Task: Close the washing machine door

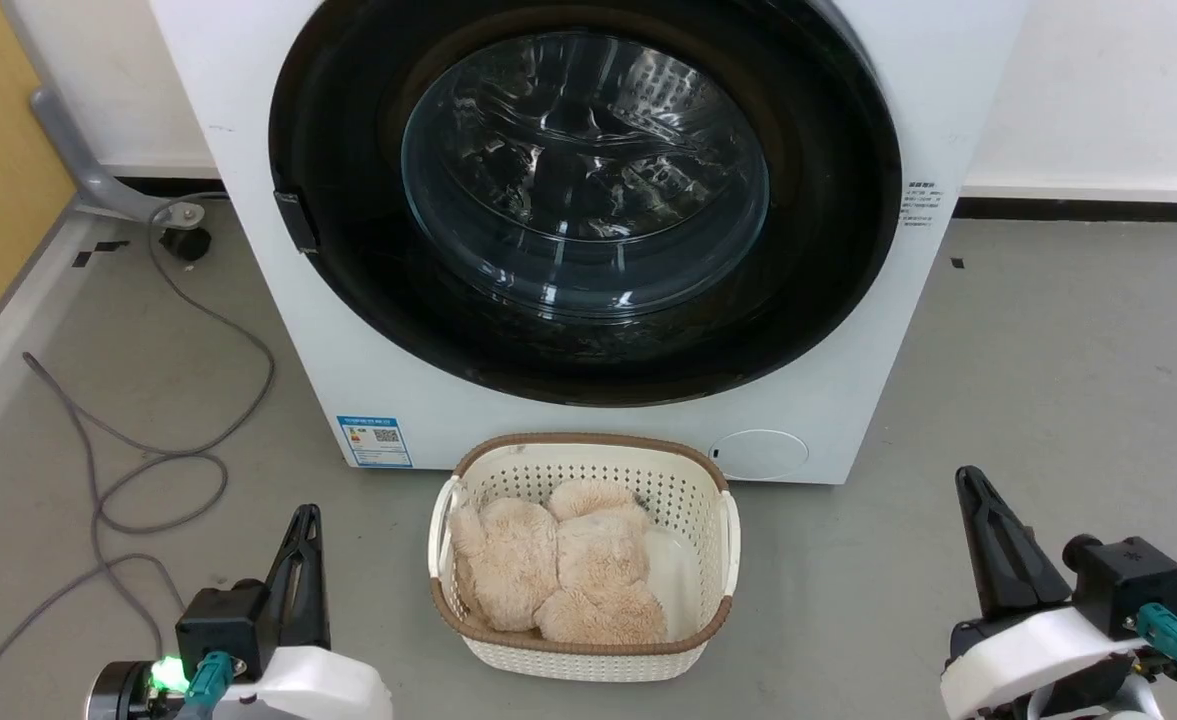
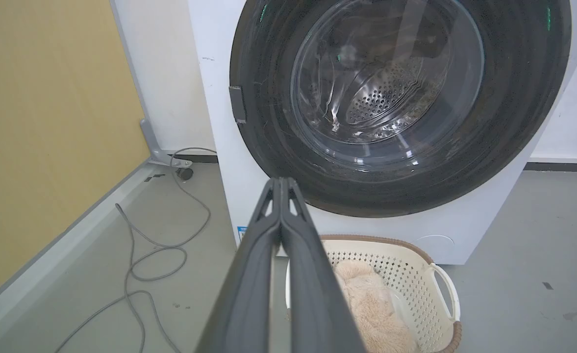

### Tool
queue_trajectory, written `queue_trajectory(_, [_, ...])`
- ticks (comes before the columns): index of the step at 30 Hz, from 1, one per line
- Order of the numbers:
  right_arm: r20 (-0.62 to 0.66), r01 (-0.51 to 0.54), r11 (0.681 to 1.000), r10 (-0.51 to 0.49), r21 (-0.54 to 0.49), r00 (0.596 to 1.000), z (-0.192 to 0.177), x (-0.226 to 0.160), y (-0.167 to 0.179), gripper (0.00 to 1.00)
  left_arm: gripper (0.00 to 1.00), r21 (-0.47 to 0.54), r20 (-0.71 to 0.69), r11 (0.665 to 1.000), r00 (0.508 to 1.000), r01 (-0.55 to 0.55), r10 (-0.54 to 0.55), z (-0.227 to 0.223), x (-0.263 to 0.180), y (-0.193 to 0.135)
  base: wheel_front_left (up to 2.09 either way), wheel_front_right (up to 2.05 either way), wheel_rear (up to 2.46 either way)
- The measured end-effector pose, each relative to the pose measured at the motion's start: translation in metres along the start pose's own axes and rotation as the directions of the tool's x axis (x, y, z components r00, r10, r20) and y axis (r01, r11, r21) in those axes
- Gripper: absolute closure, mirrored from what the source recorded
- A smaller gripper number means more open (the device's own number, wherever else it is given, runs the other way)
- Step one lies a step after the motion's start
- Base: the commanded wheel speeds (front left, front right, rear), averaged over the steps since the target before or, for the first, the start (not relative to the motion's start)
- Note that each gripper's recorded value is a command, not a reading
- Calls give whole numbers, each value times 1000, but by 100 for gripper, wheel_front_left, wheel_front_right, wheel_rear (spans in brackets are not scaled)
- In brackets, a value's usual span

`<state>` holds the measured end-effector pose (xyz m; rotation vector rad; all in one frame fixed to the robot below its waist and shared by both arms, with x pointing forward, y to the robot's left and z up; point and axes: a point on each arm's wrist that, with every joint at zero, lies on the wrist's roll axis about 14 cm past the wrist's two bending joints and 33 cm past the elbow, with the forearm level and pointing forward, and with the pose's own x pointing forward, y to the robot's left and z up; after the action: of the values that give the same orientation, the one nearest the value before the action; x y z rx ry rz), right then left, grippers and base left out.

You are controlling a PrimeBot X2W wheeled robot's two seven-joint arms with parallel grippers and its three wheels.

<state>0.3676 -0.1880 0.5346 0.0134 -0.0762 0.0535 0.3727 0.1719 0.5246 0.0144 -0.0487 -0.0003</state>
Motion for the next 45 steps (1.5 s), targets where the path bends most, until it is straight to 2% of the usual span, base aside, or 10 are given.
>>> queue_trajectory(45, [-67, -75, 996, 72, -48, 995, -5, 8, 25, 100, 100, 25, -61, 1000, 998, -5, 7, -3, -3, 7, 0, 0, 0])
